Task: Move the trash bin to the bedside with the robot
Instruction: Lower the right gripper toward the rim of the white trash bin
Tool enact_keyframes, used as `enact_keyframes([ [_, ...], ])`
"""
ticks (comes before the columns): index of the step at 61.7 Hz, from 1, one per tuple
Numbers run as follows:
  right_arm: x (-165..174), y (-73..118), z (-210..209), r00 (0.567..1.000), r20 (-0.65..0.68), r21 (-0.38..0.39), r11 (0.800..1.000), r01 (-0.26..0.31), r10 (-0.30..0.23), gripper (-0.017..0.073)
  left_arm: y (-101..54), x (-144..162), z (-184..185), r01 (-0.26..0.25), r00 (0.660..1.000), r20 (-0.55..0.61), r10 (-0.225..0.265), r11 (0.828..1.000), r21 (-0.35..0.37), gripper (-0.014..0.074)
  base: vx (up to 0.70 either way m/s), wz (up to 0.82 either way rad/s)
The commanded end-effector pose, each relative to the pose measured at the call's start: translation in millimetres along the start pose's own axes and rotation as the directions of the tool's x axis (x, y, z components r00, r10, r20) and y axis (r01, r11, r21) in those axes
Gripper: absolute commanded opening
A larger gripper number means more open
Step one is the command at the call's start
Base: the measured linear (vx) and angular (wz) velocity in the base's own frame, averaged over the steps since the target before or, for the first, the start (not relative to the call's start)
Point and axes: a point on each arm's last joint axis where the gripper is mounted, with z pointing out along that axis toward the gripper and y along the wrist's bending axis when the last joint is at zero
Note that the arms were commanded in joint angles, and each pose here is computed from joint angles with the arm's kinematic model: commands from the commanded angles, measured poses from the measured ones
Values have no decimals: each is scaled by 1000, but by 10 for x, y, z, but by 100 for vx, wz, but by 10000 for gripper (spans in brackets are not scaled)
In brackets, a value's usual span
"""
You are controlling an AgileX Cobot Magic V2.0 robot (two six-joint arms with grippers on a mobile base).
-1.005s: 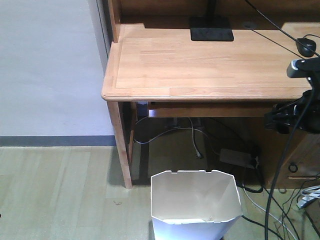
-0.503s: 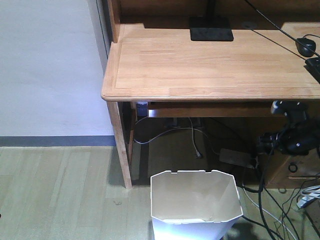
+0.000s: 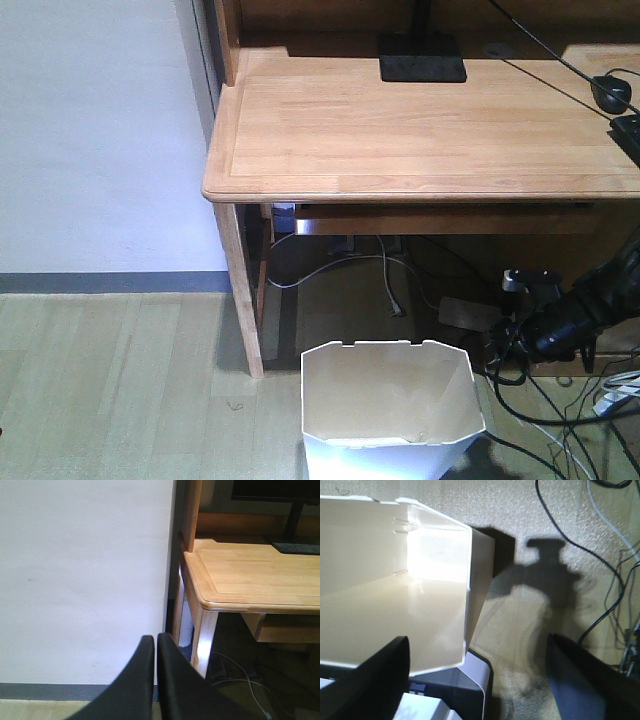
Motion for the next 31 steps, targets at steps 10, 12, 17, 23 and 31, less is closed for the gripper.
enact_keyframes([
  [10,-125,-56,256,1000,17,11,1000,-11,11,553,0,-28,-2,9,998,68,-10,1000,4,-6,0,0],
  [12,-121,-28,311,1000,7,7,1000,5,-5,553,0,-28,-2,9,998,68,-10,1000,4,-6,0,0],
  [17,-132,37,421,999,-5,4,999,45,-45,553,0,-28,-2,9,998,68,-10,1000,4,-6,0,0],
  [23,-129,58,560,999,-19,-5,999,39,-39,553,0,-28,-2,9,998,68,-10,1000,4,-6,0,0],
  [31,-142,40,733,999,-28,-28,999,18,-18,553,0,-28,-2,9,998,68,-10,1000,4,-6,0,0],
])
